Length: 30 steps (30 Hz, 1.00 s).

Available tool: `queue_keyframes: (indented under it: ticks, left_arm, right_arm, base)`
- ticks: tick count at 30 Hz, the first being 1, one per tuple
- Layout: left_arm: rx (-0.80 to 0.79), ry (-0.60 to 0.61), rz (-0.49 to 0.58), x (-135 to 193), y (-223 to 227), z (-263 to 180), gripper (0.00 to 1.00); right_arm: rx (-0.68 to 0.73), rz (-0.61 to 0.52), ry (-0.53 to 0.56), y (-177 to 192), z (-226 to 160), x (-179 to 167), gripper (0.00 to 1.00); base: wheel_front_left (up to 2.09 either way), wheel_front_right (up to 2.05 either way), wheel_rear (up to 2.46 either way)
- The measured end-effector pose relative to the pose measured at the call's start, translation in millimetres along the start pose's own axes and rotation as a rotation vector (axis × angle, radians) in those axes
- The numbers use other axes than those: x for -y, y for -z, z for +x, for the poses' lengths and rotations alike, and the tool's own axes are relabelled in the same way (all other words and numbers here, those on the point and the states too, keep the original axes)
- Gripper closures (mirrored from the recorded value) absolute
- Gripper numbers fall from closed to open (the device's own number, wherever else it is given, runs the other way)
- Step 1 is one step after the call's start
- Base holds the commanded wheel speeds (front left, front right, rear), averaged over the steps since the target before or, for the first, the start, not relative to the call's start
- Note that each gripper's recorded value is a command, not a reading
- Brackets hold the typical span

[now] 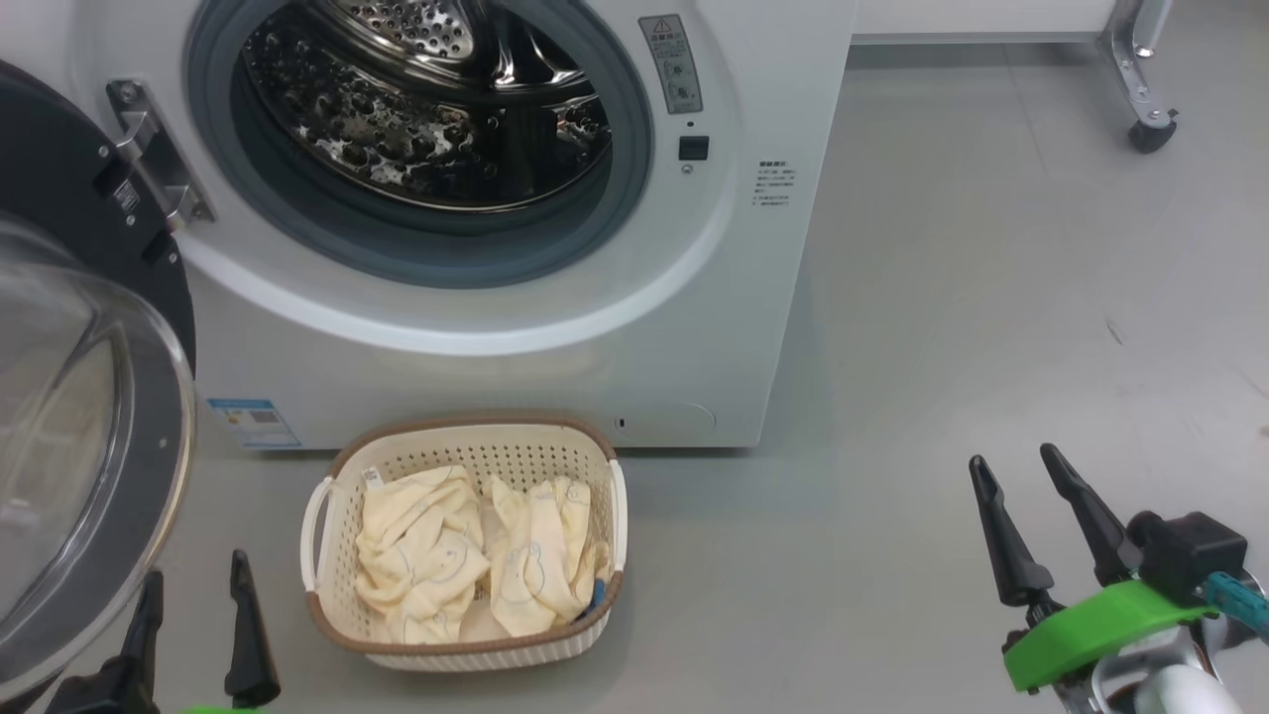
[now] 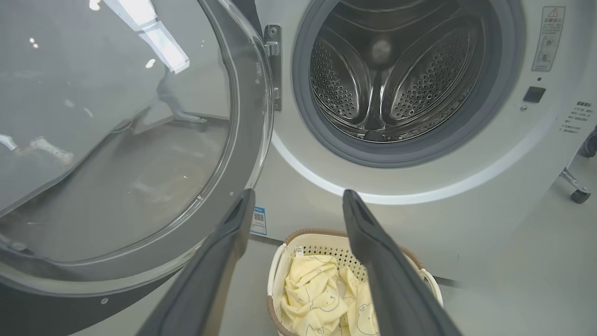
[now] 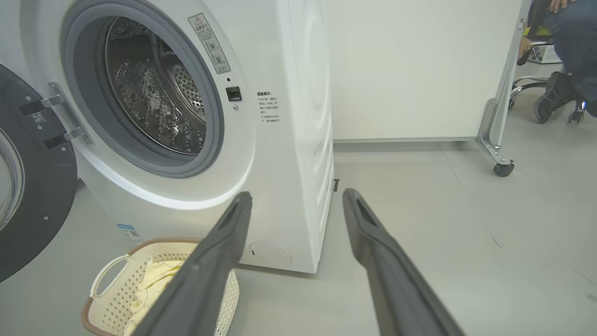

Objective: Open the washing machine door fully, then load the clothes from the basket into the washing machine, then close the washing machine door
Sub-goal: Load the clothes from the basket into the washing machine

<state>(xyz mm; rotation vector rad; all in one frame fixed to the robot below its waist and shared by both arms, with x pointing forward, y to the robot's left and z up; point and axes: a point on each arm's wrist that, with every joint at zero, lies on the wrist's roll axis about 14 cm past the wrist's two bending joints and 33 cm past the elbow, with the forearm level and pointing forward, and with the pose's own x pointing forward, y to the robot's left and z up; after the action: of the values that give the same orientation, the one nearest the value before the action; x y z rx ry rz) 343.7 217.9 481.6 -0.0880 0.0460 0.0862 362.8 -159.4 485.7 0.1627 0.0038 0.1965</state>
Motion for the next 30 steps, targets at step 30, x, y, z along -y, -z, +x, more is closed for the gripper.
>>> queue_keyframes:
  ticks: [30]
  left_arm:
    - [-0.027, 0.027, -0.002, 8, 12, 13, 0.00]
  right_arm:
    - [-0.042, 0.011, 0.018, 15, 7, 7, 0.00]
  base:
    - [0.31, -0.31, 0.00]
